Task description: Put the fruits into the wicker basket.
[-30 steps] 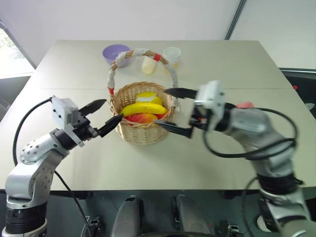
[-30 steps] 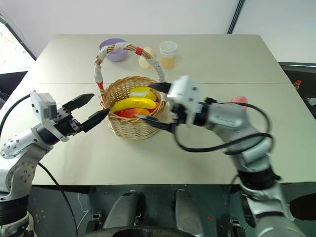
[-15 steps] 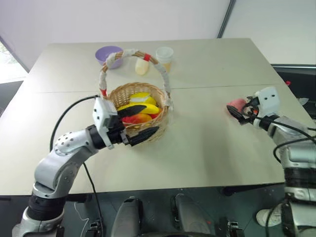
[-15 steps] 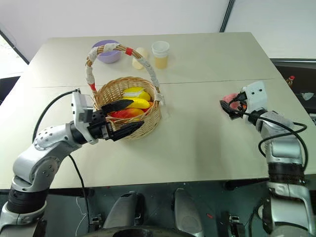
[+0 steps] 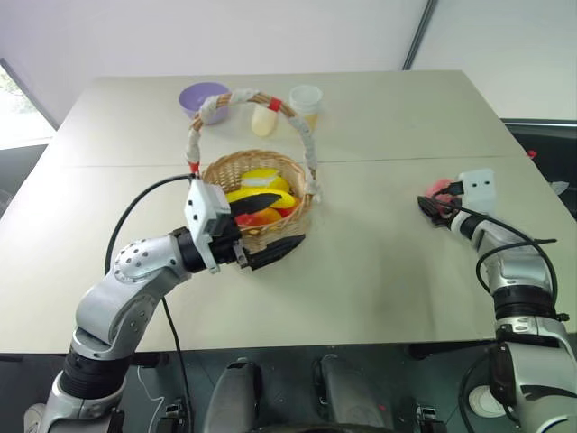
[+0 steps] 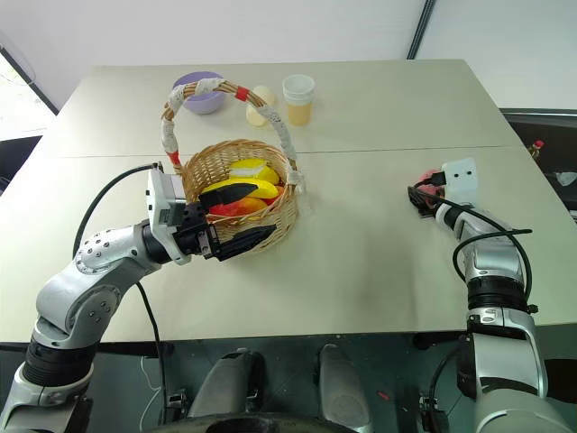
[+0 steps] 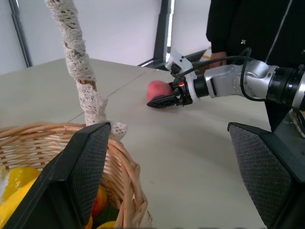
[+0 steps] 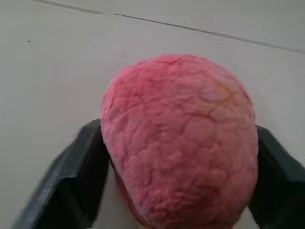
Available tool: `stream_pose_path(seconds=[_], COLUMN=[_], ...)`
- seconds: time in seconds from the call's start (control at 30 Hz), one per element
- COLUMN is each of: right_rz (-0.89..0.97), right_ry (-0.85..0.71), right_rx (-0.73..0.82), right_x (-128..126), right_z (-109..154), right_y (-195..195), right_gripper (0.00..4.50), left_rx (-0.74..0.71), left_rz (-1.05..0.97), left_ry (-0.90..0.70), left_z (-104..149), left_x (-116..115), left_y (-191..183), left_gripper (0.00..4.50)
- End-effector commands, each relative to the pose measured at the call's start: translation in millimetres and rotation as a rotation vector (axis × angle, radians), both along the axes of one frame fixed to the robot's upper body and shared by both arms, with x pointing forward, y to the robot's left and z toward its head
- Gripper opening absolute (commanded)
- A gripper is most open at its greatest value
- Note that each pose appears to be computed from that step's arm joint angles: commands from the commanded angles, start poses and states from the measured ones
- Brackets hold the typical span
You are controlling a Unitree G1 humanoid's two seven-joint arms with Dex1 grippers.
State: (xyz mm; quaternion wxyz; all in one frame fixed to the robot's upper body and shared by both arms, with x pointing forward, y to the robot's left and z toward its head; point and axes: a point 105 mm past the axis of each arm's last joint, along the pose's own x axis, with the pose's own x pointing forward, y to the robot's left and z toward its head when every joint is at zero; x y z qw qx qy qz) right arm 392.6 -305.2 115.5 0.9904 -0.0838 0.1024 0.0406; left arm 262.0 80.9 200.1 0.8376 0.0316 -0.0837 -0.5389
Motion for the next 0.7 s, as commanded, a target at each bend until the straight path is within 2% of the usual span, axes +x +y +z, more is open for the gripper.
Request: stream_pose_path(seconds=[0.03, 0.13, 0.27, 0.37, 0.43, 0.6, 0.7], right_rz=[0.035, 0.137, 0.563, 0.904, 1.038, 1.166, 1.08], right_ry=[-0.104, -0.16, -0.256, -0.253, -0.278, -0.335, -0.312], right_rx=[-0.003, -0.062, -0.13, -0.103, -0.061, 0.01, 0.053], right_x=[-0.3, -7.7, -47.7, -90.7, -103.7, -105.4, -83.2], right_z=[27.8, 46.1, 84.8, 98.9, 108.7, 118.6, 116.8], right_y=[5.1, 21.9, 96.5, 157.1, 194.0, 276.3, 304.2], right_gripper=[2.29, 2.29, 2.29, 2.29, 2.29, 2.29, 2.29], left_rx=[-0.004, 0.004, 0.003, 0.048, 0.082, 0.107, 0.092], left_rz=[-0.009, 0.031, 0.161, 0.268, 0.333, 0.405, 0.42], left_ry=[-0.059, -0.059, -0.045, -0.025, -0.008, -0.008, -0.017], left_z=[11.1, 11.2, 14.4, 10.0, 5.3, 5.6, 8.8], left_x=[-3.3, -0.2, 4.5, 5.4, 4.0, -2.0, -5.8], left_y=[0.4, 10.9, 49.5, 84.2, 106.9, 127.5, 127.8], left_gripper=[4.22, 4.22, 4.22, 4.22, 4.22, 4.22, 4.22])
